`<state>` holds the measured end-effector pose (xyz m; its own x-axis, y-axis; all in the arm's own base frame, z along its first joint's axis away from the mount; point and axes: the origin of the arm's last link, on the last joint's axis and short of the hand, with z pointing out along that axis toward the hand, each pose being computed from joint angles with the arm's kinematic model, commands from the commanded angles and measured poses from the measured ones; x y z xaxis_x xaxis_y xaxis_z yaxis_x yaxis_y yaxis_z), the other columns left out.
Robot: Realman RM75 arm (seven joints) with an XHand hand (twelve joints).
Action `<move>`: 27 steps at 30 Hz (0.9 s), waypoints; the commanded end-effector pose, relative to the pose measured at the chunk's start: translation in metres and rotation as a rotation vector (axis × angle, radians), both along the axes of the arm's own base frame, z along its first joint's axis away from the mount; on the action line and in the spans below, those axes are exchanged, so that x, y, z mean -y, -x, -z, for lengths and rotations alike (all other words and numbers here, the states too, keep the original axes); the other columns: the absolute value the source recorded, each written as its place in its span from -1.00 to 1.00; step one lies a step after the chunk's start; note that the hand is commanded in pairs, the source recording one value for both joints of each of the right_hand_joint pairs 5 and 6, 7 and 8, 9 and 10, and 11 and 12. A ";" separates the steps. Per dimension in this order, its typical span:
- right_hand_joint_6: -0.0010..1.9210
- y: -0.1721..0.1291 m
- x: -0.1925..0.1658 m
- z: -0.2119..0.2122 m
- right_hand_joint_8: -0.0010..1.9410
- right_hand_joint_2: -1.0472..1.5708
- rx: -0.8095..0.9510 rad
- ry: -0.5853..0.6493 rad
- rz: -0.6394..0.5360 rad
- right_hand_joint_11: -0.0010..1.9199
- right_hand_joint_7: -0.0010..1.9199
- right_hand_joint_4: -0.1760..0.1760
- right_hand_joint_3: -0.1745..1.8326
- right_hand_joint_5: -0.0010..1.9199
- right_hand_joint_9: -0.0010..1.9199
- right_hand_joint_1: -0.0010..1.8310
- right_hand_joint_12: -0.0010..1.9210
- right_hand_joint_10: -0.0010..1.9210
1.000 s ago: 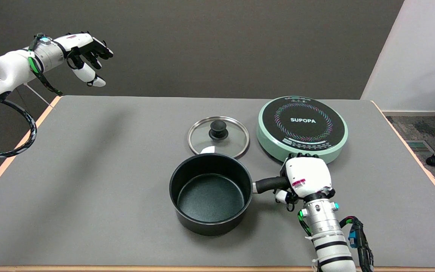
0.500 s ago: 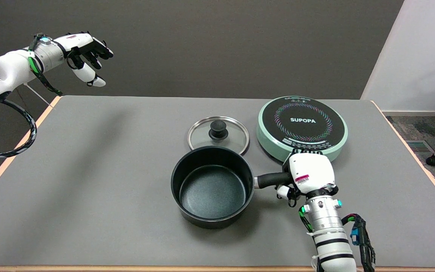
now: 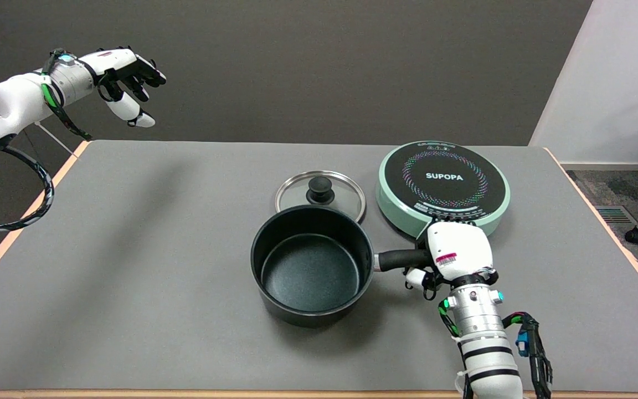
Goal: Pick up the pot.
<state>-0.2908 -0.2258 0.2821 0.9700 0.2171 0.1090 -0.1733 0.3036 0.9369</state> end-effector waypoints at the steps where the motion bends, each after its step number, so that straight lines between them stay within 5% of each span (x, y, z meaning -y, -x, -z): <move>1: 0.68 -0.017 0.006 -0.008 0.66 0.27 0.079 0.038 -0.046 0.68 0.68 -0.63 0.71 0.68 0.68 0.25 0.68 0.68; 2: 0.70 -0.019 0.008 -0.009 0.68 0.22 0.089 0.041 -0.049 0.70 0.70 -0.65 0.89 0.70 0.70 0.26 0.70 0.70; 5: 0.72 -0.021 0.013 -0.012 0.71 0.23 0.115 0.050 -0.048 0.72 0.72 -0.64 0.99 0.72 0.72 0.28 0.72 0.72; 27: 0.73 -0.064 0.049 -0.046 0.71 0.29 0.227 0.054 -0.089 0.73 0.73 -0.64 1.00 0.73 0.73 0.27 0.73 0.73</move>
<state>-0.2621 -0.2494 0.3014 0.9331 0.2807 0.2249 -0.3143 0.3321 0.8894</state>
